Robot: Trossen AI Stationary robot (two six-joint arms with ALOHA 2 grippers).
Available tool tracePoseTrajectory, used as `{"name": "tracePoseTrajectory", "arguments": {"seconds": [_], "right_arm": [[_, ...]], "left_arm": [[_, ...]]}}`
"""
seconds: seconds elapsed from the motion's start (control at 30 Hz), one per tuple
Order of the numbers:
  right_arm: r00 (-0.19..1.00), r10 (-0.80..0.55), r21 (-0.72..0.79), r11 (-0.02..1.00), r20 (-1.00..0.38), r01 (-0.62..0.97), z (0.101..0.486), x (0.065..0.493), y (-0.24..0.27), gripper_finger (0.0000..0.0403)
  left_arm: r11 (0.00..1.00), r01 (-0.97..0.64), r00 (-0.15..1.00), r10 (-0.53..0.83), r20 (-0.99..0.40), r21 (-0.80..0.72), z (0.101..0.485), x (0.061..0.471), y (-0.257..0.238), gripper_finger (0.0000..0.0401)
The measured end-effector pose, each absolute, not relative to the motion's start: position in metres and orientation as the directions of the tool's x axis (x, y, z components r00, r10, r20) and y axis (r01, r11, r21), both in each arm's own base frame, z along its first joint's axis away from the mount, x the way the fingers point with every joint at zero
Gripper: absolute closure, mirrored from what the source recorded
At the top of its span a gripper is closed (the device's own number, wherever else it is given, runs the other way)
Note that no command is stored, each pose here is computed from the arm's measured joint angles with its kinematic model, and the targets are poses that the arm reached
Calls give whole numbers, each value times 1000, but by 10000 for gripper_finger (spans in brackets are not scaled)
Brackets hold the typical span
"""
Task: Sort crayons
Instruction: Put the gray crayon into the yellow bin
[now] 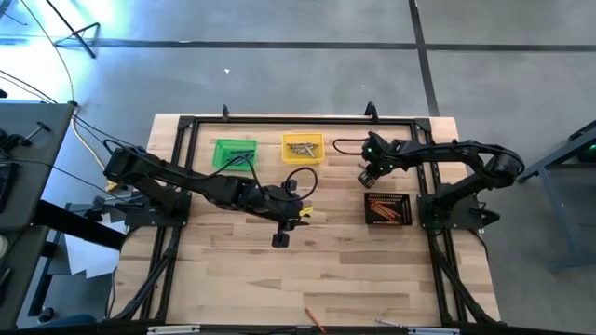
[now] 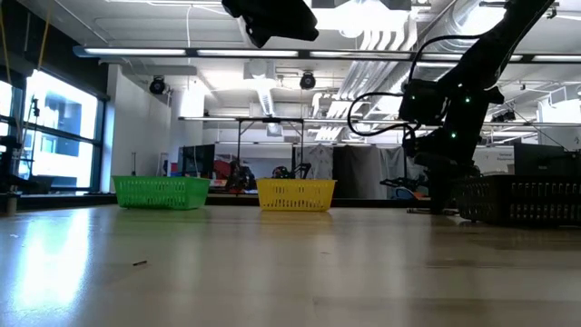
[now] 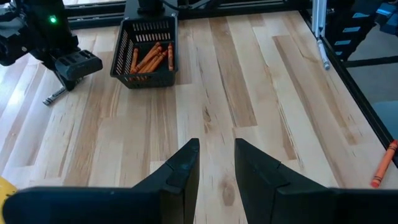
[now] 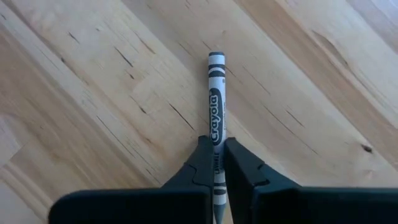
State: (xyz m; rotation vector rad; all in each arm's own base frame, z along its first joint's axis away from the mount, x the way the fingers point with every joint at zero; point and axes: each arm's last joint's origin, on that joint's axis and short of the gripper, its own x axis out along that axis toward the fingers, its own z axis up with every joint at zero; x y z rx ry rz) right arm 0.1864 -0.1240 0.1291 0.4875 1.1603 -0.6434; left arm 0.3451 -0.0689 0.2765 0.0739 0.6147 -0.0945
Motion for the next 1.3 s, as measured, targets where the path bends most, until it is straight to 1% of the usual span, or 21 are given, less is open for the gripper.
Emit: {"name": "tracePoseTrajectory", "arguments": {"seconds": [0.27,0.5,0.6,0.73,0.9,1.0,1.13,1.3], "right_arm": [[261,-214,19,739,-941,674,134,190,-126,399],[280,-224,5,773,-933,634,152,201,-133,401],[261,-229,-21,788,-938,615,163,204,-136,401],[219,-230,-59,805,-948,590,184,207,-139,402],[238,-246,-64,809,-940,584,218,201,-135,402],[288,-276,-57,805,-917,590,240,190,-128,402],[413,-307,11,791,-857,612,265,173,-115,402],[571,-333,107,791,-750,602,277,155,-98,402]], "left_arm": [[993,109,812,-66,-579,40,276,345,-69,315],[993,108,794,-62,-604,40,274,343,-68,315],[995,98,792,-60,-607,30,274,343,-68,315],[996,68,783,-19,-622,55,272,342,-67,315],[996,6,773,51,-632,87,271,341,-64,315],[993,-24,770,92,-632,115,270,340,-63,315],[989,-47,758,127,-640,141,269,340,-58,315],[987,-74,751,150,-643,144,269,341,-49,315]]}}
